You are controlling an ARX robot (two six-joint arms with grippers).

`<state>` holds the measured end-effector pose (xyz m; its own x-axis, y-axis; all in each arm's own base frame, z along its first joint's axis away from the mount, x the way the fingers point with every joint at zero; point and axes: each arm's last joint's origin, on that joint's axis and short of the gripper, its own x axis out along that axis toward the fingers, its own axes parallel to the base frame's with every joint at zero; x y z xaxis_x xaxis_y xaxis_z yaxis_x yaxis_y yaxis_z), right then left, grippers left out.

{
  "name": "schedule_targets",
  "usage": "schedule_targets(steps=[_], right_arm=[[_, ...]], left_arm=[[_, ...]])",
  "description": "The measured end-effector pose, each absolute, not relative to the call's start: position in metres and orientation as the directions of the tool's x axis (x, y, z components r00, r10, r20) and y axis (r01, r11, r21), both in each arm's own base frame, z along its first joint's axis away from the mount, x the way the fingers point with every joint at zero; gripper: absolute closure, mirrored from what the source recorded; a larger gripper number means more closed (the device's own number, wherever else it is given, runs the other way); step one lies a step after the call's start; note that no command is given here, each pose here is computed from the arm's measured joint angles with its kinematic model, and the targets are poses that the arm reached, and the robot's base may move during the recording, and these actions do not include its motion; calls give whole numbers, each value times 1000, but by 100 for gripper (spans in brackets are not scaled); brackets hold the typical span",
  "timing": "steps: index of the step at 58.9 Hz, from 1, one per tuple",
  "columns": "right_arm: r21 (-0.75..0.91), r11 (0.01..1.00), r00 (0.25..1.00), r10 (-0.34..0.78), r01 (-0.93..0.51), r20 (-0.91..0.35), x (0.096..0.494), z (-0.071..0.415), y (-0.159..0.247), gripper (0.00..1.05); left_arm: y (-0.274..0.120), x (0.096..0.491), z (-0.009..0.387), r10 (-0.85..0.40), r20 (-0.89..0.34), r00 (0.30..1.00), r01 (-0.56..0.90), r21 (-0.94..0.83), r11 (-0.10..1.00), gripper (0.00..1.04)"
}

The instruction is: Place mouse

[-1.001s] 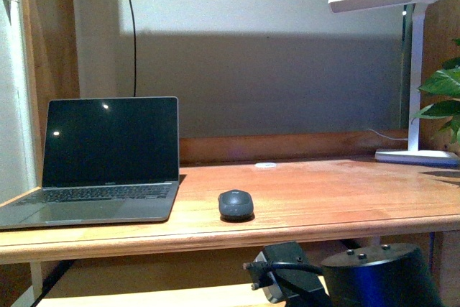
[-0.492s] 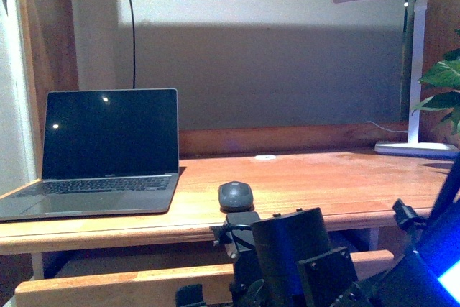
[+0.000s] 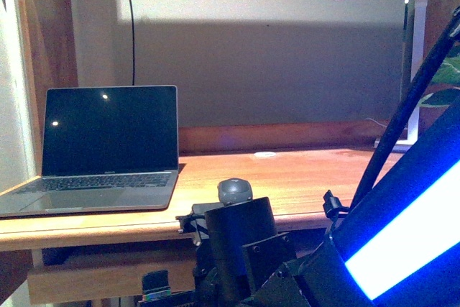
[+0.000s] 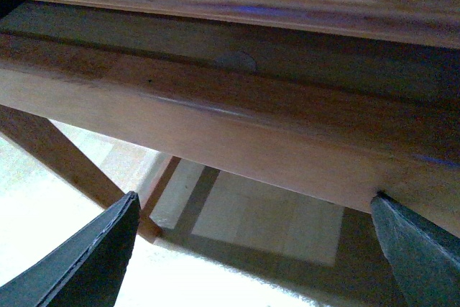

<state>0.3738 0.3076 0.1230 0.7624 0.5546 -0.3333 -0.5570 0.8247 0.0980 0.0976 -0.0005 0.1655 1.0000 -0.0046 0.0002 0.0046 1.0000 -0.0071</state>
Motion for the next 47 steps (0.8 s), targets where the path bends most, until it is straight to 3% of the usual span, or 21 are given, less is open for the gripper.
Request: schedule_targets(steps=[10,22,30,33,47], right_arm=[[113,824,766,559,-555,-317,370,124,301,7],[125,830,790,556,-544,-259,341,159,252,7],[133,833,810,553,-537,-195,305,189,210,7],[139,831,811,557,-539,-182,267,199,179,7],[177,833,823,549,-524,-146,187,209,116,7]], left_arm=[[-1,98,166,-5,0,1000,5,-7,1000,8],[-1,98,166,-5,0,1000,5,-7,1000,8],[-1,98,166,-5,0,1000,5,-7,1000,8],[-1,98,166,-5,0,1000,5,-7,1000,8],[-1,98,166,-5,0,1000,5,-7,1000,8]])
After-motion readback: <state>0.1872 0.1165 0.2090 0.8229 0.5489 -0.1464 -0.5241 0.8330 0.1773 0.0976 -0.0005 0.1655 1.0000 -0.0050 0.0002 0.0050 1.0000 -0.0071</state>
